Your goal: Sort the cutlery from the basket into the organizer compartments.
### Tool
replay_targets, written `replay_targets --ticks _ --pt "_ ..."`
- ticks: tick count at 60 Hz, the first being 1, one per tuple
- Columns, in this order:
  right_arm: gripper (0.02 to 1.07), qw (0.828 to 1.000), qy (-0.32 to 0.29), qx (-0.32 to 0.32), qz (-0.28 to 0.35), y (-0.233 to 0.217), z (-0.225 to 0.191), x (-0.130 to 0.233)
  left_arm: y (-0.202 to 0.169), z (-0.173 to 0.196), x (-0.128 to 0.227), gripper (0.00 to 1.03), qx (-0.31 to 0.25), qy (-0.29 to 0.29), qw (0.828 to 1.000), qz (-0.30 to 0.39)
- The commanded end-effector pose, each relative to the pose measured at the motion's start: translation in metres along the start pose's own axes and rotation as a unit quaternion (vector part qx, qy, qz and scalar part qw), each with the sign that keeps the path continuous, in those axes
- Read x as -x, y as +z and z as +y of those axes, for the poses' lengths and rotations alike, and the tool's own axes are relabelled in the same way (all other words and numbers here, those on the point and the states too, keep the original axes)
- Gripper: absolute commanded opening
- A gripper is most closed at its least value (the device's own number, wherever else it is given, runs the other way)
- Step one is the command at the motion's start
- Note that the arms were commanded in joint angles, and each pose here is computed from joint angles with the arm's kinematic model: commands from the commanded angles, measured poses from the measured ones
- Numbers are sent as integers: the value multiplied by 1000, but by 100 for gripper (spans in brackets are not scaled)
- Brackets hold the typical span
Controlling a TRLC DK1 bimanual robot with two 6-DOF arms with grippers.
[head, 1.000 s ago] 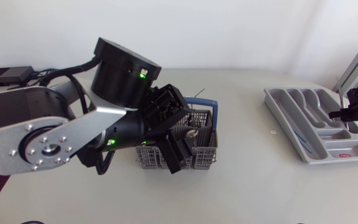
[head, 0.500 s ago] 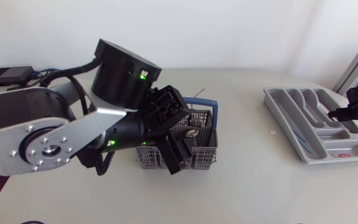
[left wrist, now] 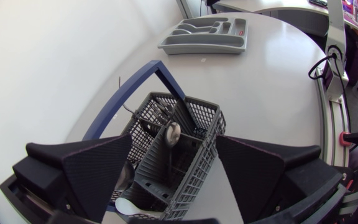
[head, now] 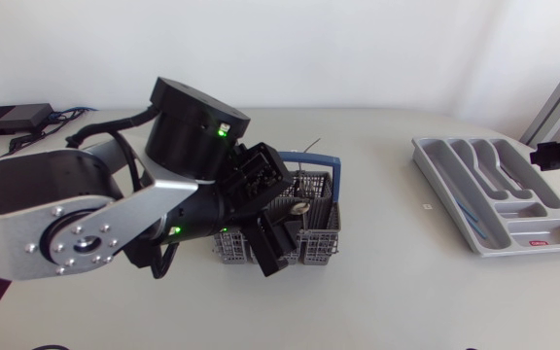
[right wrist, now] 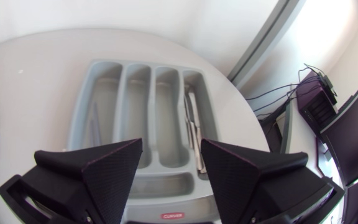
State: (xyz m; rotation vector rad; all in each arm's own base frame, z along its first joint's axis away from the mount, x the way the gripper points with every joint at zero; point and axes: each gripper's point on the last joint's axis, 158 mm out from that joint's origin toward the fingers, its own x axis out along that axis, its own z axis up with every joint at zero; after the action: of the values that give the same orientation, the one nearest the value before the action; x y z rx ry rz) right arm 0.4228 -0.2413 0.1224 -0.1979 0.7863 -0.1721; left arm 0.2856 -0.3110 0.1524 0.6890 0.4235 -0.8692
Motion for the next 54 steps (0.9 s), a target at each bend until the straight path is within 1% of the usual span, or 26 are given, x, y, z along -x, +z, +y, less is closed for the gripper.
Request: replay_targets --ticks 1,10,19,22,37,46,54 --pt "74 1000 31 4 -1 -13 36 14 -13 -4 -13 93 -3 -8 1000 12" --pt "74 997 63 26 -22 -19 81 44 -14 0 -24 93 -6 -7 1000 6" --pt "74 994 94 48 -23 -37 123 59 -14 -1 -34 91 -1 -16 1000 0" --pt "74 993 104 55 -24 -43 136 63 -11 -5 -39 87 0 -30 1000 -9" --pt "74 990 123 71 -27 -58 163 75 -1 1 -54 81 12 -45 998 -36" --pt "74 988 132 74 -22 -64 172 75 7 5 -60 71 27 -64 996 -57" --pt "74 987 139 79 -20 -67 180 74 11 5 -66 68 31 -66 995 -65"
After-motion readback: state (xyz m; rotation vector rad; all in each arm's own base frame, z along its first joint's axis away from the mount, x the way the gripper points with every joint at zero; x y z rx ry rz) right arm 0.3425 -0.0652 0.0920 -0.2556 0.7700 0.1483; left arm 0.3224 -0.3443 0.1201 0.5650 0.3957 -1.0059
